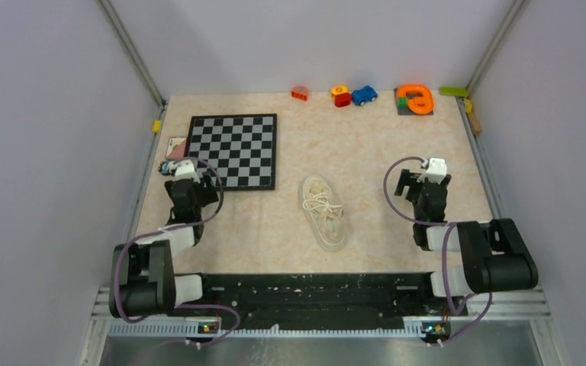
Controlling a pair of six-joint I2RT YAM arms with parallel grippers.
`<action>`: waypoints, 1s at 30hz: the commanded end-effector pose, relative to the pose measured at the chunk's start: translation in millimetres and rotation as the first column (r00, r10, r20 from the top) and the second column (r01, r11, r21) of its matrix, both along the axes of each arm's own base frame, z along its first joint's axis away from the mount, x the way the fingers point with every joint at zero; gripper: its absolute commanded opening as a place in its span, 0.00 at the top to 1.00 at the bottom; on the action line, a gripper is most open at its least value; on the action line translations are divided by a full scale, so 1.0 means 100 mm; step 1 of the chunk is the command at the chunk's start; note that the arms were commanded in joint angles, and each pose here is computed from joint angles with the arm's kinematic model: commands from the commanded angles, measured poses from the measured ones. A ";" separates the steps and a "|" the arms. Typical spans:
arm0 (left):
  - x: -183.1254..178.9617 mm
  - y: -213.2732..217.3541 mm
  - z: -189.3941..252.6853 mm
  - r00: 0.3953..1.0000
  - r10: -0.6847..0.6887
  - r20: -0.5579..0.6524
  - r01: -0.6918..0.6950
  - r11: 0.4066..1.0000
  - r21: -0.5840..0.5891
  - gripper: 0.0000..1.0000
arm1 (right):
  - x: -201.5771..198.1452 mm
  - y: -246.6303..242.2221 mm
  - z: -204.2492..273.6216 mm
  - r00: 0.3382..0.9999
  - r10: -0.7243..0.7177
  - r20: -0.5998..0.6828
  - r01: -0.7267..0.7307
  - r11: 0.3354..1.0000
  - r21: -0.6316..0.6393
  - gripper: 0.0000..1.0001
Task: Tie the shoes
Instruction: Reset both arms
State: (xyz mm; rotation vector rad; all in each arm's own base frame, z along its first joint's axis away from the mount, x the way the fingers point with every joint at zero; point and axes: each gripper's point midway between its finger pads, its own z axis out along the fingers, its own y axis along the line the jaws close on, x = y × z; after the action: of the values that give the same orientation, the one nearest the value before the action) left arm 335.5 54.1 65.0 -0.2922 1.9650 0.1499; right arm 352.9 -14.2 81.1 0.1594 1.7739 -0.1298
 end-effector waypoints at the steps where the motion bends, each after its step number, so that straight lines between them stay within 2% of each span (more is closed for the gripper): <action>1: 0.39 0.00 0.46 0.984 -0.059 0.171 0.051 0.998 0.047 0.15 | 0.16 0.06 0.23 0.991 0.056 0.121 -0.055 0.998 -0.011 0.14; 4: 0.53 -0.14 0.53 0.966 -0.123 0.225 0.124 0.992 0.012 0.17 | 0.14 0.09 0.21 0.989 0.073 0.125 -0.071 0.997 -0.016 0.14; 6: 0.61 -0.25 0.52 0.957 -0.192 0.219 0.194 0.981 0.014 0.20 | 0.14 0.08 0.20 0.989 0.071 0.127 -0.070 0.997 -0.015 0.14; 8: 0.64 -0.27 0.43 0.959 -0.211 0.188 0.213 0.977 0.012 0.18 | 0.14 0.06 0.21 0.989 0.067 0.135 -0.065 0.998 -0.014 0.15; 11: 0.64 -0.25 0.44 0.948 -0.207 0.240 0.204 0.978 0.039 0.14 | 0.14 0.06 0.22 0.988 0.065 0.140 -0.064 0.998 -0.015 0.15; 12: 0.62 -0.25 0.43 0.953 -0.208 0.222 0.206 0.978 0.031 0.13 | 0.13 0.06 0.22 0.988 0.065 0.142 -0.064 0.998 -0.014 0.06; 13: 0.60 -0.24 0.41 0.959 -0.192 0.209 0.193 0.981 0.017 0.13 | 0.12 0.06 0.23 0.986 0.065 0.152 -0.064 0.998 -0.017 0.03; 15: 0.58 -0.22 0.41 0.955 -0.185 0.232 0.183 0.983 0.032 0.21 | 0.11 0.05 0.24 0.985 0.066 0.157 -0.063 0.998 -0.020 0.02; 17: 0.52 -0.26 0.38 0.943 -0.204 0.263 0.200 0.979 0.044 0.12 | 0.14 0.08 0.23 0.986 0.080 0.143 -0.078 0.997 -0.021 0.01; 19: 0.53 -0.28 0.45 0.921 -0.225 0.319 0.213 0.974 0.072 0.08 | 0.13 0.08 0.23 0.986 0.083 0.144 -0.081 0.996 -0.021 0.01; 20: 0.52 -0.29 0.44 0.925 -0.226 0.307 0.217 0.974 0.064 0.07 | 0.14 0.09 0.23 0.986 0.086 0.143 -0.083 0.996 -0.021 0.01; 23: 0.53 -0.29 0.40 0.936 -0.224 0.270 0.219 0.974 0.052 0.06 | 0.13 0.09 0.23 0.986 0.086 0.144 -0.084 0.996 -0.020 0.01; 30: 0.54 -0.28 0.41 0.934 -0.224 0.278 0.216 0.975 0.059 0.05 | 0.13 0.09 0.22 0.986 0.086 0.143 -0.084 0.996 -0.020 0.01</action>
State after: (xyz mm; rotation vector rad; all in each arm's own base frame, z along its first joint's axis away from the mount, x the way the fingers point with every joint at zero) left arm 380.8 25.3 82.6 -0.0905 1.7820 -0.0150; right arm 361.2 -4.8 88.8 0.0833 1.6911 -0.0766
